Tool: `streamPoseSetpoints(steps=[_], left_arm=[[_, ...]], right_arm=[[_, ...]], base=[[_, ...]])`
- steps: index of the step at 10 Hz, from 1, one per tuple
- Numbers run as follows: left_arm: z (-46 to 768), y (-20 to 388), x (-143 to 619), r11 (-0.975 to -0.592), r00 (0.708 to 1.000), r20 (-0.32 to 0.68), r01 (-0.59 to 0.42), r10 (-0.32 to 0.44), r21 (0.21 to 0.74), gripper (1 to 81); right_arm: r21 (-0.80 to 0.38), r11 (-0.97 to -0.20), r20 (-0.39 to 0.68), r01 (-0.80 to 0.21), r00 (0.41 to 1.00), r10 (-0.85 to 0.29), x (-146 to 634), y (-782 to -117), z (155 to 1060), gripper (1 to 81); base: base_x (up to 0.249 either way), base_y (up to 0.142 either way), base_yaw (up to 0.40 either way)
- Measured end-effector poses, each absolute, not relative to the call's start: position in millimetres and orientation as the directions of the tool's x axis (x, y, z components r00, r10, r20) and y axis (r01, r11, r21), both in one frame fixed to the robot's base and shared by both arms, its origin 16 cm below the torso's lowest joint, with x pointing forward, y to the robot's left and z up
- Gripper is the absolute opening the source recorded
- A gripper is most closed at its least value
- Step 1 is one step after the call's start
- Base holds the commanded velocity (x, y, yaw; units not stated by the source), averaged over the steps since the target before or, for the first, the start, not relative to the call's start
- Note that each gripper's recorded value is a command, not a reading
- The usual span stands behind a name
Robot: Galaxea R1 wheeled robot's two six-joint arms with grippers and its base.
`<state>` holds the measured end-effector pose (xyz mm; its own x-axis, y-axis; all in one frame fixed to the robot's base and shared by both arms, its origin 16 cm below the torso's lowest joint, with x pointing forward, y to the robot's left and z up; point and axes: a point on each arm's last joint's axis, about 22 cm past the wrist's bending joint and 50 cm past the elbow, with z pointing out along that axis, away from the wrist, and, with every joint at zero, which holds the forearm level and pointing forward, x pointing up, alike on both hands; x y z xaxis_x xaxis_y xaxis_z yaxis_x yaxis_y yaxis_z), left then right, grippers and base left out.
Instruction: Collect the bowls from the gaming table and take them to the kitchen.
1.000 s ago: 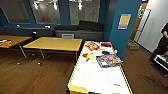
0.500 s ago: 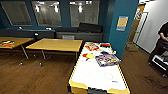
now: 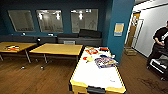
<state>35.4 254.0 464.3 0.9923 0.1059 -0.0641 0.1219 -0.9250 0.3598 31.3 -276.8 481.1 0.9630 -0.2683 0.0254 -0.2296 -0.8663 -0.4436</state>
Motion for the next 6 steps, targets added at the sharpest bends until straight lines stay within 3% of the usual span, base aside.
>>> streamPoseSetpoints(steps=[6], left_arm=[[461.8, 256.2, 35.8, -0.928, 0.993, -0.061, 0.121, 0.106, 0.351, 1.0]], right_arm=[[-0.446, -0.867, 0.029, -0.221, 0.965, -0.261, 32.0, -267.5, 477.2, 1.0]], base=[[-0.155, 0.0, 0.0]])
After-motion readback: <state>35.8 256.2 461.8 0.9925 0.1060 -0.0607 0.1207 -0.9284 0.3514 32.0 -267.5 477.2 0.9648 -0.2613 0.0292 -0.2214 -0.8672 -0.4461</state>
